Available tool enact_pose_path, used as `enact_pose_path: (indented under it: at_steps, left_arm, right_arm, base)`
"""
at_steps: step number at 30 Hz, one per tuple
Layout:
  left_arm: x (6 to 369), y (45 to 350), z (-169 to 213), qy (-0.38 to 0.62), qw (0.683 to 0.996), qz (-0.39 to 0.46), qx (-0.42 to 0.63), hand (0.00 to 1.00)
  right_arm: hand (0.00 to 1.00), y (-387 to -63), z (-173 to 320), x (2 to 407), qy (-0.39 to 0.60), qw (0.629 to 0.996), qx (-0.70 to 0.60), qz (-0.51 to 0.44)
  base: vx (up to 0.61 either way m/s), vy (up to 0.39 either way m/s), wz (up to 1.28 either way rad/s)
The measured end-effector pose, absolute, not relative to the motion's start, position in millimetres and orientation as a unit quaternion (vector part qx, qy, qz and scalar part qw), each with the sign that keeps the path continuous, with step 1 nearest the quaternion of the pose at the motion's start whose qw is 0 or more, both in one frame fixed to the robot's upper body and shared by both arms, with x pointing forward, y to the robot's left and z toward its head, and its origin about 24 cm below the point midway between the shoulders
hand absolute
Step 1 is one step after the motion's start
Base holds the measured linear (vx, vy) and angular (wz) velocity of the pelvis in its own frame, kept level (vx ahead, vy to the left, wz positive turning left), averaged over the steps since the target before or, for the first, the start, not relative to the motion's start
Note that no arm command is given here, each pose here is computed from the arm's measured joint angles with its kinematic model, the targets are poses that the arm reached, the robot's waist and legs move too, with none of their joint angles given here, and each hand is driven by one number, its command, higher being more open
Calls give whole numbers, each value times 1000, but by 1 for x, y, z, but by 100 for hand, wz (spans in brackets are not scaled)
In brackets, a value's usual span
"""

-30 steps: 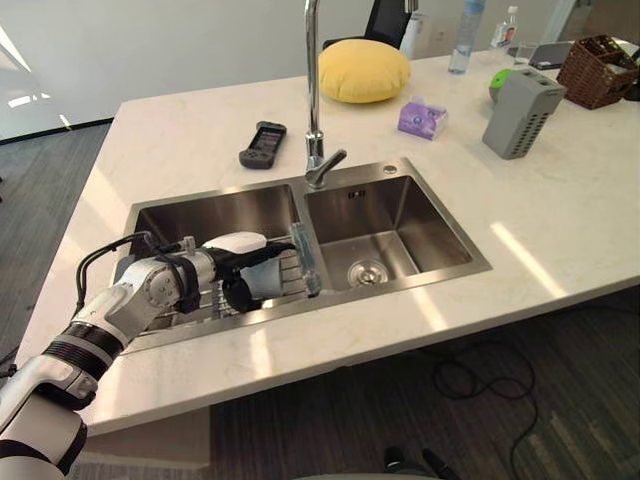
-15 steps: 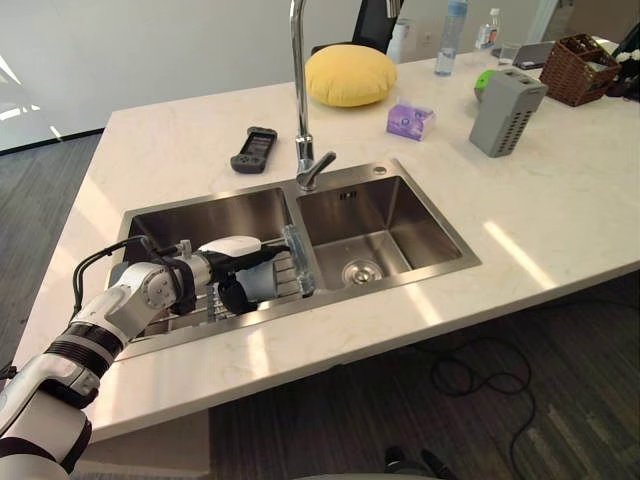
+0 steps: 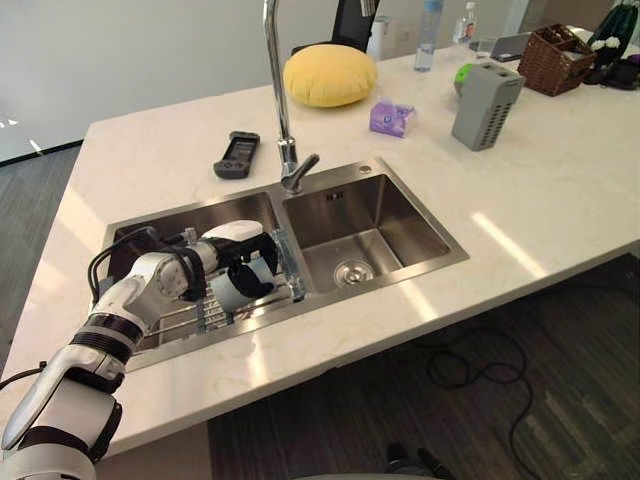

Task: Walk over to the sink, pick up the cup, carry it to the dishwasher, place the cup inside the dishwasher, then close the dishwasher door

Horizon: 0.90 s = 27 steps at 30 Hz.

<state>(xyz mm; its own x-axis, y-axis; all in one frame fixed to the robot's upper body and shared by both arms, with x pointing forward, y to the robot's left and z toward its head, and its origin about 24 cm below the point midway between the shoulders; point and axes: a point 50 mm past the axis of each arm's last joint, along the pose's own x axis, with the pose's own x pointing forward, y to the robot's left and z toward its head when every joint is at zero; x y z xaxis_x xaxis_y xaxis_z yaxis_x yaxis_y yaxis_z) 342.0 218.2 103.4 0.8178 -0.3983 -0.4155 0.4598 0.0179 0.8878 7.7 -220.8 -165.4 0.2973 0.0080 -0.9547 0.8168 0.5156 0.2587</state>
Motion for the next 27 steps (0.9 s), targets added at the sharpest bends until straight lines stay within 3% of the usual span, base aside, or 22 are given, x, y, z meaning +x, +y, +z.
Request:
enact_pose_path:
  at_steps: [19, 27]
  left_arm:
    - [330, 206, 93, -58, 747, -269, 605, 0]
    - [319, 221, 89, -45, 764, -251, 593, 0]
  right_arm:
    - [100, -221, -165, 5, 518, 710, 383, -284]
    - [100, -225, -164, 7, 527, 718, 366, -271]
  base:
    - [-22, -27, 12]
    - [-20, -18, 8]
